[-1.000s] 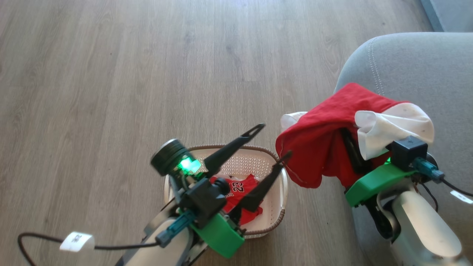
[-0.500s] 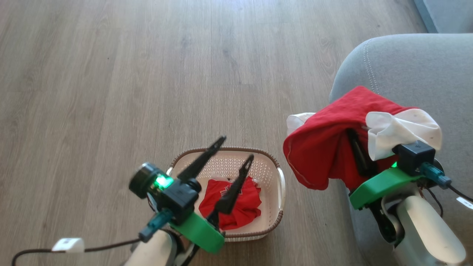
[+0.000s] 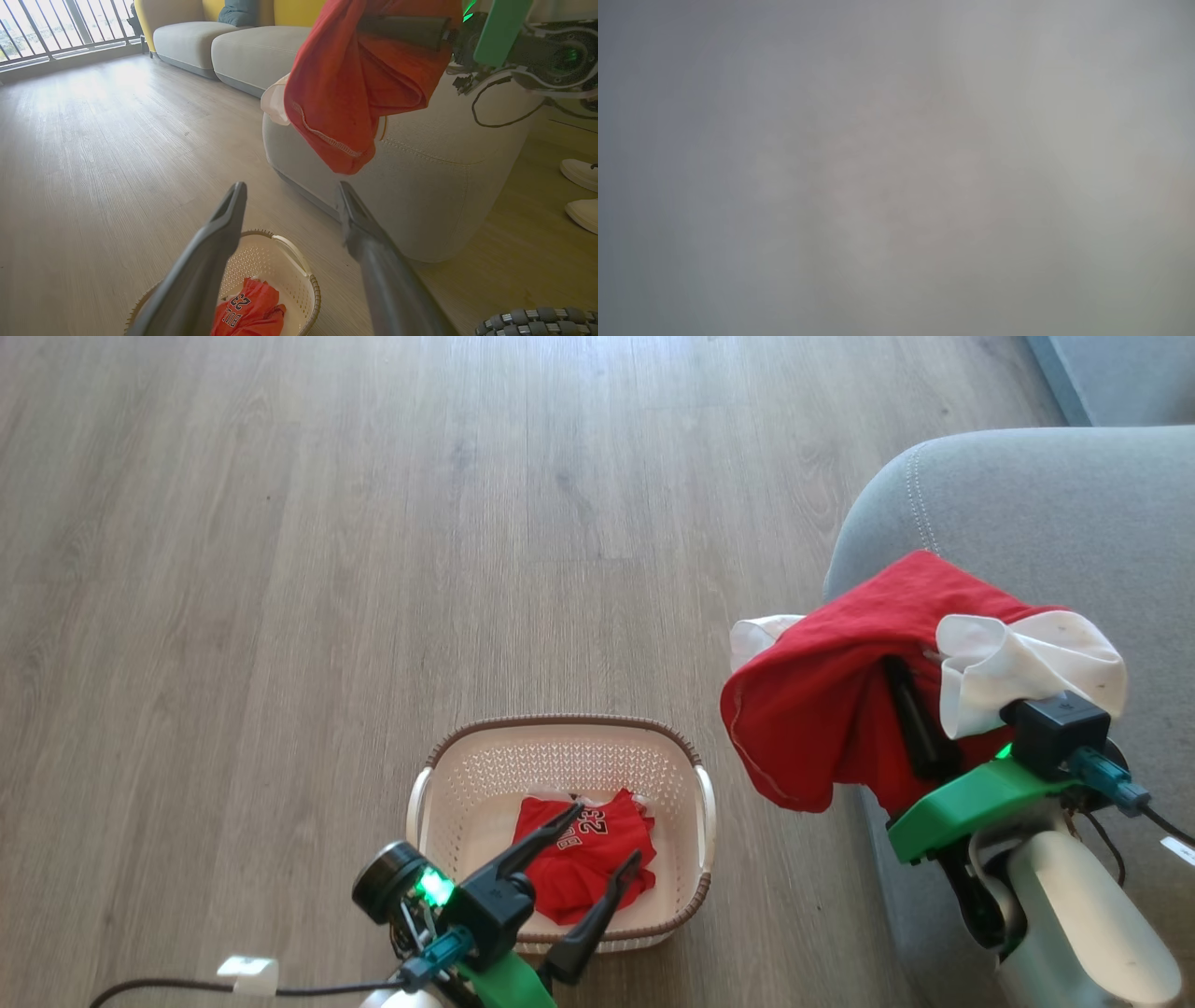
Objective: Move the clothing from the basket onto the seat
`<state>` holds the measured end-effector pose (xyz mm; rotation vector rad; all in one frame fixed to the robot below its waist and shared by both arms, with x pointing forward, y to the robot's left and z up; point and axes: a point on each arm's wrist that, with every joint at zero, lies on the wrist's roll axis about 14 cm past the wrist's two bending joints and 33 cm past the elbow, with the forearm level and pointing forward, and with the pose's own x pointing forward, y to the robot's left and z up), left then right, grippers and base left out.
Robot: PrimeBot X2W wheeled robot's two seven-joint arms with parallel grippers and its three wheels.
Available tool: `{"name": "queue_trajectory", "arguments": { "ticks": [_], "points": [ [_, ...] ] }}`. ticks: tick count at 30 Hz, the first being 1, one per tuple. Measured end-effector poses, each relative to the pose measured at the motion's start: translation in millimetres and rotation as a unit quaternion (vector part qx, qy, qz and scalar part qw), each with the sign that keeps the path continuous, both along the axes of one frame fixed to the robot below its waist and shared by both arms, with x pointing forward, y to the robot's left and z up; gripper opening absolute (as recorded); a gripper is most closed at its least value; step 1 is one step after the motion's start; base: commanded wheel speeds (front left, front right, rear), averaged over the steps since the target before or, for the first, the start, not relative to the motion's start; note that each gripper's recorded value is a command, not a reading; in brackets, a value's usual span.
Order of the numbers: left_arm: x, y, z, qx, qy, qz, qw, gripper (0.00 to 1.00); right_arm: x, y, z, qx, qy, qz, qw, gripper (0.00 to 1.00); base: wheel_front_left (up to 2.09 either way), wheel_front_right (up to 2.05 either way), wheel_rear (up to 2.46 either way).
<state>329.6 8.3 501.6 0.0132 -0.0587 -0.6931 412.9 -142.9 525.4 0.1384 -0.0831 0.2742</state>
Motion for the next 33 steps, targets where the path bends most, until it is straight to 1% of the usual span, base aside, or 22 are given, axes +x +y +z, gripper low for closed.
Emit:
{"name": "queue_trajectory", "arguments": {
  "ticks": [2, 9, 16, 24, 29, 33],
  "points": [
    [-2, 0, -4, -0.007, 0.012, 0.002, 1.0, 1.0, 0, -2, -1, 0.0, 0.001, -0.002, 1.0, 0.0, 0.0, 0.0, 0.0],
    [-2, -5, -5, -0.01, 0.015, -0.003, 1.0, 1.0, -2, -6, 0, -0.004, -0.001, -0.009, 1.0, 0.0, 0.0, 0.0, 0.0],
    [-1, -24, -4, -0.018, 0.019, -0.03, 0.999, 1.0, -8, -31, 0, -0.016, -0.003, -0.041, 0.999, 0.0, 0.0, 0.0, 0.0],
    [-4, -58, -12, -0.016, 0.029, -0.091, 0.995, 1.0, -25, -87, 4, -0.022, -0.008, -0.119, 0.993, 0.0, 0.0, 0.0, 0.0],
    [-5, -86, -8, -0.022, 0.025, -0.139, 0.99, 1.0, -42, -124, 7, -0.028, -0.01, -0.173, 0.985, 0.0, 0.0, 0.0, 0.0],
    [-7, -106, -4, -0.029, 0.02, -0.176, 0.984, 1.0, -65, -153, 1, -0.026, 0.001, -0.222, 0.975, 0.0, 0.0, 0.0, 0.0]
  ]
}}
